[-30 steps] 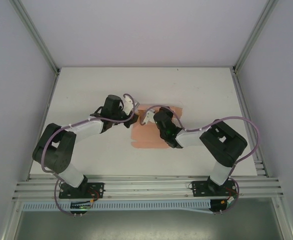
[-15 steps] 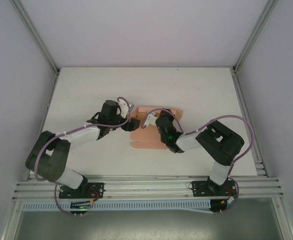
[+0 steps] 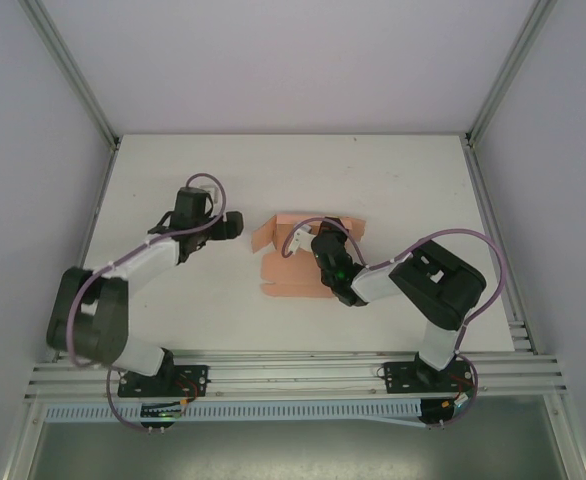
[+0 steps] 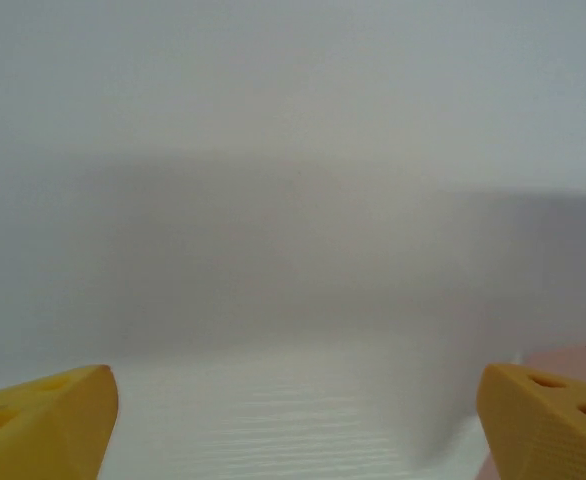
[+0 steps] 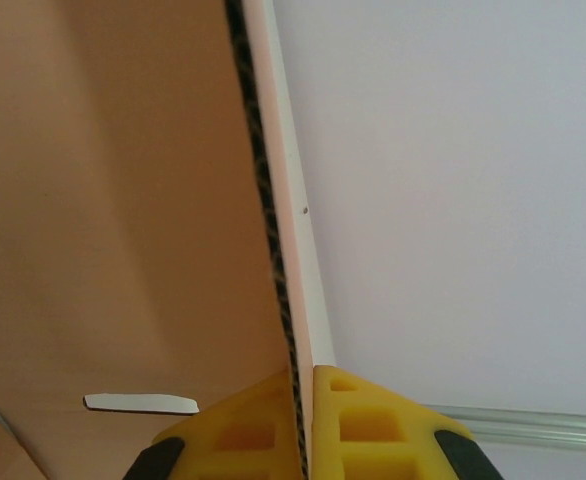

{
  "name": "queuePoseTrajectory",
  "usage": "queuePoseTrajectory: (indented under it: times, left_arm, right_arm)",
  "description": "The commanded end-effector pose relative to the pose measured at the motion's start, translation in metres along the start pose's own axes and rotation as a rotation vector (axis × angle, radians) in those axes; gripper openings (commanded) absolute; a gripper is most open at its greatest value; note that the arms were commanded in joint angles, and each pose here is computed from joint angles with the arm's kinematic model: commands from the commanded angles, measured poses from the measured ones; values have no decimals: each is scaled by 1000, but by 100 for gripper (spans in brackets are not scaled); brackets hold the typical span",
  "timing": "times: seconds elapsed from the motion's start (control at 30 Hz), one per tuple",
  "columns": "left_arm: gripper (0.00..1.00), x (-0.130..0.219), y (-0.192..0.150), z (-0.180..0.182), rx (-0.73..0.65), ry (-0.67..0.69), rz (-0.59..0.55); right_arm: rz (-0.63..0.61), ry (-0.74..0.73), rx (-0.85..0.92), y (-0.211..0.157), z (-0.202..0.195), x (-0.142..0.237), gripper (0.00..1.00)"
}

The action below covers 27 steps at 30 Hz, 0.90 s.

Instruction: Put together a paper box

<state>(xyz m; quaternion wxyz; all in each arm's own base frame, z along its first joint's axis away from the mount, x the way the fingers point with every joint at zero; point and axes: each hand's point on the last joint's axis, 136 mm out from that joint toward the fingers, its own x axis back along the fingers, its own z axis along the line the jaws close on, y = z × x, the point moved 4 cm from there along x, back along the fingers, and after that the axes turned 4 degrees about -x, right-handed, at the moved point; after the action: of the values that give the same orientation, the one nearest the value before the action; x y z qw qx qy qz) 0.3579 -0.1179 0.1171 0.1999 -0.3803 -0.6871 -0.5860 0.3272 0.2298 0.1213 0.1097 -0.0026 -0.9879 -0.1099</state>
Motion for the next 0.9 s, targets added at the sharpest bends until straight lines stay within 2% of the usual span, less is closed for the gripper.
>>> queuePoseTrajectory:
  times: [0.0,0.1,0.17,0.27,0.4,0.53,0.7,0.87]
  left_arm:
    - [77,-16,-14,-34,-39,-245,123]
    - [73,-26,-24,-52,-58,-372,158]
    - [72,-27,-31,-67,-124,-418,157]
    - [72,-27,-40,-87,-227,-448,165]
    - [73,-38,-37,-88,-224,-422,165]
    - [73,-40,-30,-106,-252,-485,138]
    - [73,-52,-23,-93,-226,-337,97]
    - [74,-49,-28,-89,-223,-331,72]
  right_arm:
    - [-5,14,-9,0,6,3,0]
    - [-3,29,-25,0,5,4,0]
    - [1,38,-25,-1,6,4,0]
    - [4,46,-36,-2,6,4,0]
    - [2,74,-37,0,10,3,0]
    - [8,86,-23,-1,15,1,0]
    - [14,94,-20,-2,16,1,0]
    - [17,102,-15,-4,17,2,0]
